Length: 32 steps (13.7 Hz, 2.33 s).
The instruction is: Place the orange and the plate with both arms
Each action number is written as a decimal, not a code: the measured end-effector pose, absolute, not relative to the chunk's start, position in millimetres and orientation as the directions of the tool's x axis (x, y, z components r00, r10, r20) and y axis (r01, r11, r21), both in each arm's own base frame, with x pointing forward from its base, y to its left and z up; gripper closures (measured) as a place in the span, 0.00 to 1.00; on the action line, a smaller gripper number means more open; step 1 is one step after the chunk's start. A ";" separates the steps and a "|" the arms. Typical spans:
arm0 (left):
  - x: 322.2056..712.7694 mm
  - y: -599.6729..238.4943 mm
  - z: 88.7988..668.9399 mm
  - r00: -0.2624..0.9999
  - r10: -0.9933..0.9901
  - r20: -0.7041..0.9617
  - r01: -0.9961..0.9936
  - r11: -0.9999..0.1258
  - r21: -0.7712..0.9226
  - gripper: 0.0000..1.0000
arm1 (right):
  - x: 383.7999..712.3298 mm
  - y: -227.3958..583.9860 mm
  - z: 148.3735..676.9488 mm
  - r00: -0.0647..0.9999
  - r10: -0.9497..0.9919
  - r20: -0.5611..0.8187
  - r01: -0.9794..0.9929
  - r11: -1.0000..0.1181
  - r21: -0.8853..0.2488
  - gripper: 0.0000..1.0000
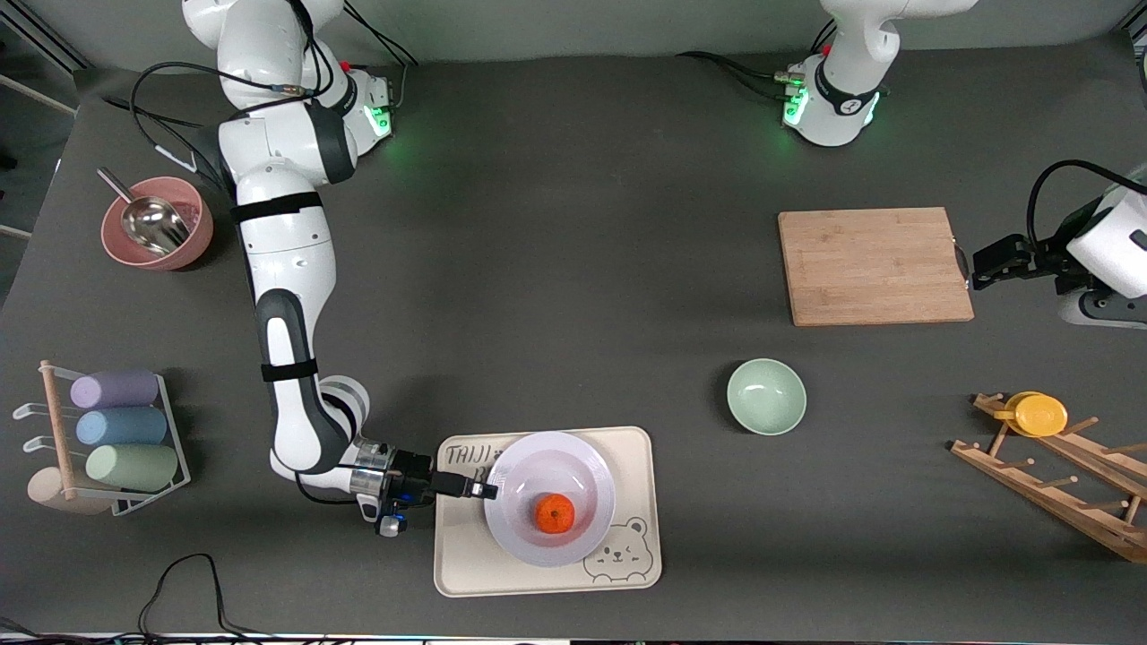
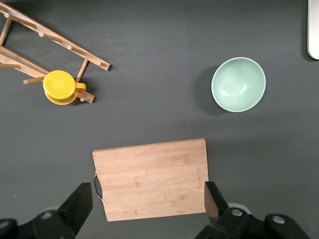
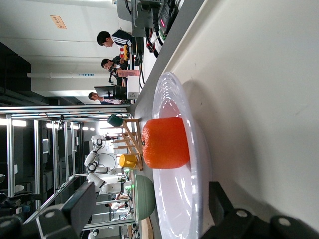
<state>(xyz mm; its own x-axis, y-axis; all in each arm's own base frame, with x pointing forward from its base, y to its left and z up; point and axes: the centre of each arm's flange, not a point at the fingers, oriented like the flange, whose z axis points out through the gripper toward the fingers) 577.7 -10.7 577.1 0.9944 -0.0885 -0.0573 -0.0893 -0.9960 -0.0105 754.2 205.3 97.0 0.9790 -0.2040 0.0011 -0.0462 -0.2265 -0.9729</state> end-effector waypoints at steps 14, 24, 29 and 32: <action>578.1 -10.7 577.0 0.995 -0.089 -0.055 -0.089 -0.996 -0.010 0.00 | 773.3 208.6 184.3 0.986 -0.168 -0.010 -0.058 -0.284 -0.957 0.00; 578.4 -10.7 577.5 0.995 -0.088 -0.053 -0.089 -0.996 -0.010 0.00 | 772.9 187.7 300.9 0.998 -0.066 0.014 -0.028 -0.588 -0.809 0.00; 578.5 -10.7 577.5 0.995 -0.088 -0.053 -0.089 -0.996 -0.010 0.00 | 734.0 152.9 356.1 0.999 0.040 -0.008 0.024 -0.750 -0.661 0.00; 578.6 -10.7 577.6 0.995 -0.088 -0.052 -0.089 -0.996 -0.010 0.00 | 706.6 133.4 380.9 0.995 0.094 -0.019 0.068 -0.834 -0.548 0.00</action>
<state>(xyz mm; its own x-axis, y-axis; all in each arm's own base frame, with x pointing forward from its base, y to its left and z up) 578.6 -10.7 577.6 0.9947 -0.0885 -0.0521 -0.0891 -0.9960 -0.0104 706.6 133.4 380.9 0.9954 0.0936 -0.0185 0.0681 -0.8337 -0.5480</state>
